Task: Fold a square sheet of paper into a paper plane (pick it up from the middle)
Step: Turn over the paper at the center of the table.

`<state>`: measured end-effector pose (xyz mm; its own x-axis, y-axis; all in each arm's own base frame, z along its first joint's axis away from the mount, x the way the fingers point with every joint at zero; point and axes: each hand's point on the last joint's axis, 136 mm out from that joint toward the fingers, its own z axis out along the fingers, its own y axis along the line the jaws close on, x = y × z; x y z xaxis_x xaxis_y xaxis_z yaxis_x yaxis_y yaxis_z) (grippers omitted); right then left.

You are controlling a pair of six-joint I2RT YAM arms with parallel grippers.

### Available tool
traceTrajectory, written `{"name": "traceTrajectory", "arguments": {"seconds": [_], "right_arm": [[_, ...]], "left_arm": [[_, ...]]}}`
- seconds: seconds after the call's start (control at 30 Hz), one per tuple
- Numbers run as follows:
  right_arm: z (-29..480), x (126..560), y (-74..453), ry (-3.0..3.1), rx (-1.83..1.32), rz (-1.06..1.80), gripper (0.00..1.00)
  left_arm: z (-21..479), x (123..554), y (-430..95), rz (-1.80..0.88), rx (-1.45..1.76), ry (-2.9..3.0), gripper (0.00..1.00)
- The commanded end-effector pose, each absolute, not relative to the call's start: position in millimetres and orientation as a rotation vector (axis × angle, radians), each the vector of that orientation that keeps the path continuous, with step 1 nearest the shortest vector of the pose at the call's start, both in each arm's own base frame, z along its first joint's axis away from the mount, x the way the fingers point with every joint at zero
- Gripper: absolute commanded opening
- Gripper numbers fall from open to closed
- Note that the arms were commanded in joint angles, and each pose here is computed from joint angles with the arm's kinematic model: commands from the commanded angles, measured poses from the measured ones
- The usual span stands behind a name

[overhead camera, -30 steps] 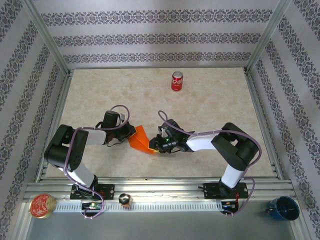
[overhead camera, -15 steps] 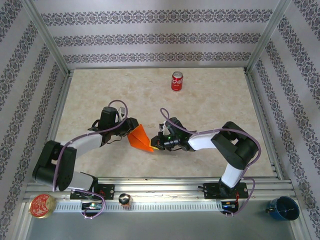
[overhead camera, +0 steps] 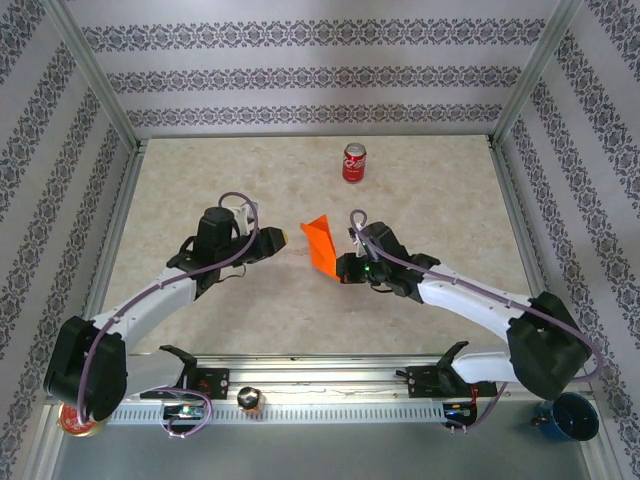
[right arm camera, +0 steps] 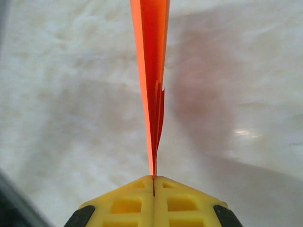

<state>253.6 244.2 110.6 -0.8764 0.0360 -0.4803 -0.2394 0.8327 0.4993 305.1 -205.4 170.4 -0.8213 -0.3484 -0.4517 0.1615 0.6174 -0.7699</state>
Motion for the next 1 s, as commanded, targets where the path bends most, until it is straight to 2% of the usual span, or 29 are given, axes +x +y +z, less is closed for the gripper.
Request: {"name": "traceTrajectory", "arguments": {"seconds": [0.0, 0.13, 0.27, 0.33, 0.43, 0.5, 0.53, 0.7, 0.97], "right_arm": [[105.7, 253.9, 184.4, 2.574, -0.35, 0.254, 0.0], [134.7, 267.8, 157.2, 2.418, -0.468, -0.139, 0.0], [142.4, 274.7, 145.2, 2.336, -0.558, -0.391, 0.0], [143.5, 276.5, 144.1, 2.314, -0.585, -0.476, 0.0], [141.1, 277.0, 150.5, 2.279, -0.627, -0.535, 0.0], [134.6, 276.3, 155.0, 2.29, -0.648, -0.523, 0.0], [131.0, 276.1, 156.3, 2.29, -0.67, -0.541, 0.0], [126.2, 276.5, 156.2, 2.244, -0.719, -0.709, 0.0], [82.2, 254.7, 223.2, 2.38, -0.895, -0.535, 0.0]], "left_arm": [[177.5, 304.1, -200.7, -1.097, -0.101, 2.201, 0.39], [160.7, 302.6, -168.1, -0.853, -0.191, 2.265, 0.4], [150.6, 293.2, -138.4, -0.642, -0.214, 2.303, 0.5], [148.6, 287.8, -128.2, -0.579, -0.209, 2.306, 0.6], [149.5, 281.9, -118.7, -0.525, -0.194, 2.296, 0.82], [153.8, 280.2, -118.0, -0.526, -0.16, 2.272, 0.92], [156.0, 279.3, -116.3, -0.528, -0.162, 2.258, 1.0], [170.9, 276.9, -110.8, -0.569, -0.211, 2.194, 1.0], [191.1, 272.4, -89.4, -0.557, -0.317, 2.054, 1.0]]}}
